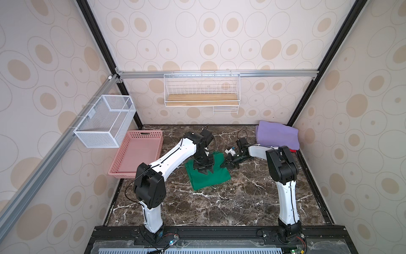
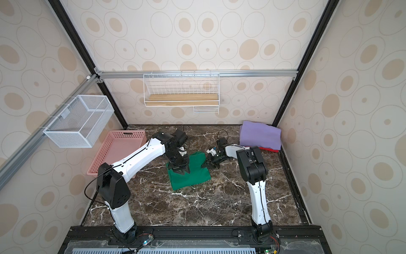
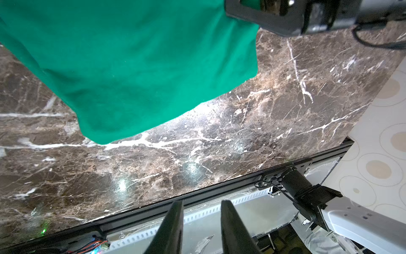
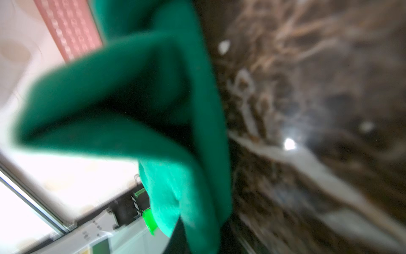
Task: Fold and stack t-shirts
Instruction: Pick up the T-shirt from the center of the board.
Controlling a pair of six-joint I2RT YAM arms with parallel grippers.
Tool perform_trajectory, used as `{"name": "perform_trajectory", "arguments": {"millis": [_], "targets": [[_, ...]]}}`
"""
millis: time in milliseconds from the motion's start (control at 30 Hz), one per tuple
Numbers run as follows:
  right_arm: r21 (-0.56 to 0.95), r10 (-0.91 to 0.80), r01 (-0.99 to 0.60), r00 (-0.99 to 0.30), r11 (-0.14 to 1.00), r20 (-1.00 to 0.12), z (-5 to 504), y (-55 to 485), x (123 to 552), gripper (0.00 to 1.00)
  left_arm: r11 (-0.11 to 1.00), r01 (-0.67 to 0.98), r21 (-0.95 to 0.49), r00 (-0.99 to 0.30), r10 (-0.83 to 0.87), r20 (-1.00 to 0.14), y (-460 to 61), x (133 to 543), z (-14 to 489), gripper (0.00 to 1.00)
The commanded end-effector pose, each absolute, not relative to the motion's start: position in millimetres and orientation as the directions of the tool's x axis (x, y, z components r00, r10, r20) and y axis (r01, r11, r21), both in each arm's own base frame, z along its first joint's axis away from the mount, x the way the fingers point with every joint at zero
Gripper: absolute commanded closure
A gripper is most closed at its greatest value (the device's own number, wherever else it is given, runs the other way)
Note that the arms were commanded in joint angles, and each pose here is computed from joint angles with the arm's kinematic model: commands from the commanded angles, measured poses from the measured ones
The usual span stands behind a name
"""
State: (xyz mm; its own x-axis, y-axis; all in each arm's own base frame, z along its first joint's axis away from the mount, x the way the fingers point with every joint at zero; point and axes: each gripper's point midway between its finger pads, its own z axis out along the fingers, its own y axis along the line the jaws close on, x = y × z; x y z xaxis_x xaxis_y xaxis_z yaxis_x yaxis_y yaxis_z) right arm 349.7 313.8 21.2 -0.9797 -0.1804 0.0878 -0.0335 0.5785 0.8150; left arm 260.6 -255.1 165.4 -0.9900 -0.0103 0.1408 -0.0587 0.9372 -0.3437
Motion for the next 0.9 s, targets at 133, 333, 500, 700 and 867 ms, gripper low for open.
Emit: {"name": "perform_trajectory", "arguments": {"millis": [133,333,500,700,867], "targets": [[0.689,-0.126,0.019,-0.979,0.724,0.16,-33.9,299.2,338.9,1.0,0.943,-0.04,-0.331,-0.995,-0.006,0.103,-240.7,249.1,205.7,0.67],[0.662,-0.183,-0.133,-0.983,0.738,0.006,54.2,295.6,358.0,1.0,0.935,-0.03,-0.354,-0.999,-0.016,0.043,-242.9,259.2,225.8,0.67],[0.645,-0.191,-0.206,-0.977,0.736,-0.095,122.8,288.1,377.4,1.0,0.926,-0.025,-0.376,-1.0,-0.023,0.011,-248.3,267.2,238.7,0.67],[0.639,-0.131,-0.204,-0.978,0.742,-0.161,168.8,263.5,407.3,1.0,0.923,-0.022,-0.384,-0.999,-0.035,-0.025,-244.7,266.7,252.5,0.67],[0.632,-0.069,-0.195,-0.973,0.75,-0.218,199.2,233.1,442.1,1.0,0.923,-0.028,-0.384,-0.998,-0.047,-0.039,-239.3,261.8,256.4,0.67]]}}
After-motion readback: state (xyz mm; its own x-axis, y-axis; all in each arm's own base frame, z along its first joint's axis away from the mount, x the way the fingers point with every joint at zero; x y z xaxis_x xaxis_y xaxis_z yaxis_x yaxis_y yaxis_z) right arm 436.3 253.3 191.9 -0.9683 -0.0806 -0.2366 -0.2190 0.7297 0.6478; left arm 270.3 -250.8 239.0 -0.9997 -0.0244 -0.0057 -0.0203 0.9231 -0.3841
